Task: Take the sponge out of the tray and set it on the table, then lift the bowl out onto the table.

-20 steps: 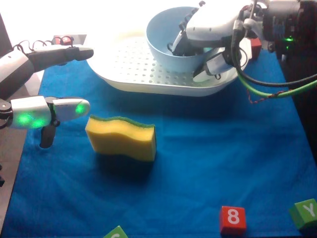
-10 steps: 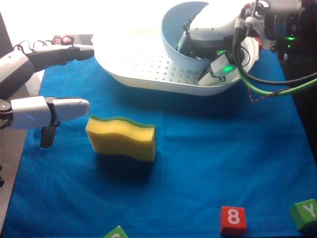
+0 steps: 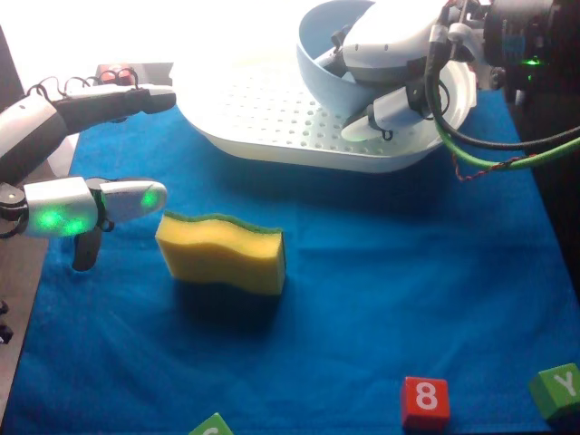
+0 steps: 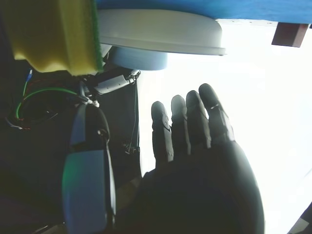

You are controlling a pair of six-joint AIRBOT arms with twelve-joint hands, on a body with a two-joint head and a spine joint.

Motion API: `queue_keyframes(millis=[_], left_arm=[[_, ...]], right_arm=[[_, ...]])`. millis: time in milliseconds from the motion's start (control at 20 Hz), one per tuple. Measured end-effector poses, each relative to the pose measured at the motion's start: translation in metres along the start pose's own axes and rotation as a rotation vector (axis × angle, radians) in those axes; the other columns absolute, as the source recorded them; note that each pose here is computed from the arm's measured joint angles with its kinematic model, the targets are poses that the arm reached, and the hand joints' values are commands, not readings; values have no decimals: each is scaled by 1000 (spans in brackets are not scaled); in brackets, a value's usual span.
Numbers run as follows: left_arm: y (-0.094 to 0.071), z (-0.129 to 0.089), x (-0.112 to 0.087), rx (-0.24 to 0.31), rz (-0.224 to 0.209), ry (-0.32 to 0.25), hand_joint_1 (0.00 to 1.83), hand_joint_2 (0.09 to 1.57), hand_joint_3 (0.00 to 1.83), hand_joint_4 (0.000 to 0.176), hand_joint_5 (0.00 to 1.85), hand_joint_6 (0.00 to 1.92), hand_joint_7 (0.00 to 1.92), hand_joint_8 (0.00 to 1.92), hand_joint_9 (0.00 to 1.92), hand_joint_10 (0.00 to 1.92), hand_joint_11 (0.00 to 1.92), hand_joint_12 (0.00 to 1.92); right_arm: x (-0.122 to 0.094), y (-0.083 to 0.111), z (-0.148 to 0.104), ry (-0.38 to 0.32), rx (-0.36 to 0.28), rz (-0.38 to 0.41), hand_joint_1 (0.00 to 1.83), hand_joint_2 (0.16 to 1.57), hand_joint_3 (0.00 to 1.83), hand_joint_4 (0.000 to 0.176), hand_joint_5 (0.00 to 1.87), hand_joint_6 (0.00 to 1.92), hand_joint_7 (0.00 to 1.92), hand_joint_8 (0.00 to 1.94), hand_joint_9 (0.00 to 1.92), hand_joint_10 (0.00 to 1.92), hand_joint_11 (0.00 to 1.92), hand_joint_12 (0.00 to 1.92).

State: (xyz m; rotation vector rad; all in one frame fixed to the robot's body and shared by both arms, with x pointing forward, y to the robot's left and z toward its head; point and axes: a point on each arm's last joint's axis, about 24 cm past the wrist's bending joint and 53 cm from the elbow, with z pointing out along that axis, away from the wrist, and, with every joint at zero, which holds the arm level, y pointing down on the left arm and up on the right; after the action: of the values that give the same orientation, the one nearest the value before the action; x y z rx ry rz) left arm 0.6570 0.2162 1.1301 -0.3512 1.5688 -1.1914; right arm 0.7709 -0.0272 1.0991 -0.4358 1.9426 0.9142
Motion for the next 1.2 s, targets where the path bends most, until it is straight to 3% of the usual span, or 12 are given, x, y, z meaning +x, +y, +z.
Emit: queue_keyframes(millis=[100,250,450,500,750,850,900,950,1000,1050,1100,1200], left_arm=[[0,0,0,1,0,0,765,1053,3,52,455,0,343,0,277,0,0,843],[0,0,0,0,0,0,773,1052,2,55,464,3,347,1,284,2,0,858],[0,0,0,2,-2,0,789,1044,0,40,469,1,352,1,287,3,0,861],[0,0,0,1,-2,0,775,1052,2,41,459,0,345,0,284,1,0,865],[0,0,0,2,-4,-2,785,1047,0,48,461,1,340,2,277,2,0,827],[-2,0,1,5,-12,-6,775,1053,2,46,457,0,338,0,274,0,0,826],[-3,-1,1,8,-17,-8,770,1059,3,44,458,0,337,0,276,1,0,839],[-3,-1,1,8,-16,-8,774,1053,0,46,464,2,338,0,277,1,0,836],[-2,-2,1,7,-16,-10,768,1053,0,43,465,2,336,0,276,0,0,833],[-2,-2,1,5,-20,-12,770,1058,2,49,461,0,325,0,264,0,0,805],[-2,-3,1,7,-22,-14,764,1064,4,48,453,0,323,0,261,0,0,800],[-1,-4,2,2,-21,-12,769,1067,3,48,452,0,324,1,256,2,0,775]], right_arm=[[1,6,-2,6,-21,1,980,1399,0,0,508,1704,1463,1941,1706,1921,1713,1921],[-5,11,-12,3,-46,-4,797,1483,15,0,405,1883,1431,1941,1666,1921,1667,1921],[-37,32,-31,-50,-109,5,752,1493,2,0,411,1894,1423,1941,1634,1921,1620,1921],[-39,35,-36,-53,-121,8,534,1534,15,0,537,1916,1466,1941,1661,1921,1648,1921],[-28,79,-66,-37,-247,-65,606,1530,0,1,581,1921,1502,1941,1676,1921,1676,1921],[-23,94,-86,-23,-304,-74,704,1526,1,0,358,1921,1379,1941,1658,1921,1678,1921],[-20,103,-99,-15,-338,-76,917,1413,0,0,71,1713,1316,1941,1649,1921,1665,1921],[-17,112,-110,-6,-372,-79,919,1444,0,0,339,1787,1363,1941,1656,1921,1685,1921],[-12,123,-121,7,-405,-88,904,1465,7,0,374,1835,1355,1941,1658,1921,1689,1921],[-6,131,-127,21,-429,-95,777,1495,13,0,384,1904,1403,1941,1660,1921,1693,1921],[6,141,-135,52,-461,-107,541,1523,14,0,676,1918,1455,1941,1671,1914,1709,1921],[34,153,-142,119,-505,-122,872,1477,0,0,500,1861,1420,1941,1643,1921,1660,1921]])
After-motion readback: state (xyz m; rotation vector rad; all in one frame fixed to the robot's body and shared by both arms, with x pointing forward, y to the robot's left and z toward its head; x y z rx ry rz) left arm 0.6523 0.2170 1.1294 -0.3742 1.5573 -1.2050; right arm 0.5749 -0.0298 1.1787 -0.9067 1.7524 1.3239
